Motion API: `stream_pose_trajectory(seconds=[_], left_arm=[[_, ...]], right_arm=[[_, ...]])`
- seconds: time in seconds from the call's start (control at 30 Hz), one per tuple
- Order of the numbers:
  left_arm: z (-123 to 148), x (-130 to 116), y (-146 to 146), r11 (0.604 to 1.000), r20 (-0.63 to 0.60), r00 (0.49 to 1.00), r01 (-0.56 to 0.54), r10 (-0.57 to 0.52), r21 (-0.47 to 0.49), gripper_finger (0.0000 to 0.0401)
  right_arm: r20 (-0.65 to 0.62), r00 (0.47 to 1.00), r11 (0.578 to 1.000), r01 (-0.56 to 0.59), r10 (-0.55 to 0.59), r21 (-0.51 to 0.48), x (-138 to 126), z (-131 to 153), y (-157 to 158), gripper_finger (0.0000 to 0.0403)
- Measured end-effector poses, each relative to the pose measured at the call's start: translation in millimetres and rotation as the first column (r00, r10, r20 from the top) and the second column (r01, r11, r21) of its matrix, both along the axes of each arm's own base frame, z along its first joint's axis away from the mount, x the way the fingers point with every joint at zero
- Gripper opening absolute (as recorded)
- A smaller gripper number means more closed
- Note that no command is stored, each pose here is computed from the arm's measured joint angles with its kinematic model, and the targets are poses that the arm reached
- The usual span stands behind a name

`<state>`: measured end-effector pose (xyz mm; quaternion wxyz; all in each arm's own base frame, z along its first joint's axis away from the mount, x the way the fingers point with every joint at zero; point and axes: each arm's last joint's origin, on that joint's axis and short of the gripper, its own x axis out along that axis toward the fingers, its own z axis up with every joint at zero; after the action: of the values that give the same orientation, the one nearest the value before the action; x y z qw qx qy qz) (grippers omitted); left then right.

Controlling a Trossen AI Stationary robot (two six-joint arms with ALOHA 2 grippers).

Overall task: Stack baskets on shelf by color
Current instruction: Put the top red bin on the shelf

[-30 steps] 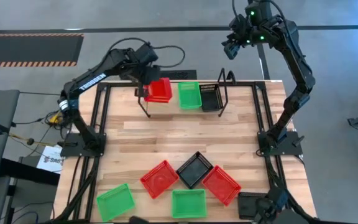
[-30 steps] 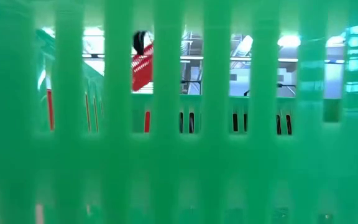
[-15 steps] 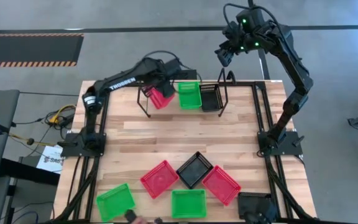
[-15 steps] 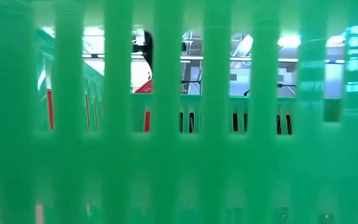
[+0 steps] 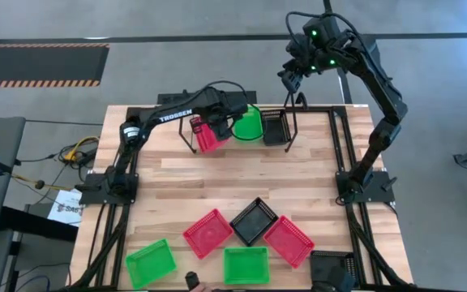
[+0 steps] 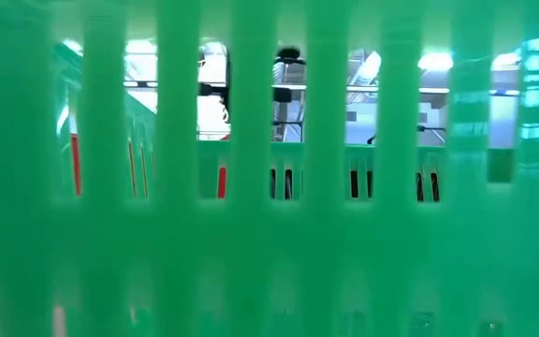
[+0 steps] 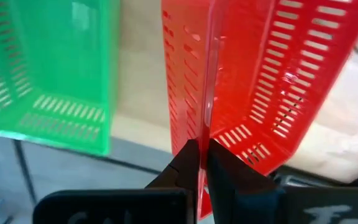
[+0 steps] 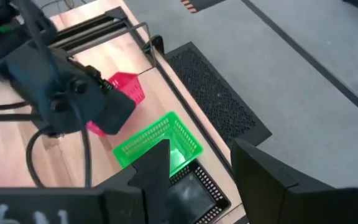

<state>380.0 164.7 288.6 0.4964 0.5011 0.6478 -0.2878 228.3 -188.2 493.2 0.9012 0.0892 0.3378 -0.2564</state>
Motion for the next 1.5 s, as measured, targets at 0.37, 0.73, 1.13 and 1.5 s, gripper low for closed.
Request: stream_pose_trajectory(seconds=[0.37, 0.73, 1.13, 1.5], left_arm=[[-20, 11, 7, 0.983, -0.107, 0.979, 0.177, -0.171, 0.044, 0.0], [-20, 9, 15, 0.951, -0.172, 0.94, 0.306, -0.293, 0.051, 0.0], [-40, 5, 19, 0.916, -0.21, 0.893, 0.4, -0.398, -0.034, 0.0], [-44, 15, 21, 0.953, -0.046, 0.952, 0.304, -0.304, -0.001, 0.0001]], right_arm=[[-0.087, 0.995, 0.998, -0.043, 0.047, 0.055, 0, -7, 12, 0.0185], [-0.13, 0.991, 0.998, -0.033, 0.039, 0.051, -1, -9, 13, 0.0183], [-0.149, 0.989, 0.998, 0.012, -0.001, 0.069, -1, -11, 16, 0.0176], [-0.142, 0.99, 0.998, -0.006, 0.015, 0.062, 1, -10, 19, 0.0176]])
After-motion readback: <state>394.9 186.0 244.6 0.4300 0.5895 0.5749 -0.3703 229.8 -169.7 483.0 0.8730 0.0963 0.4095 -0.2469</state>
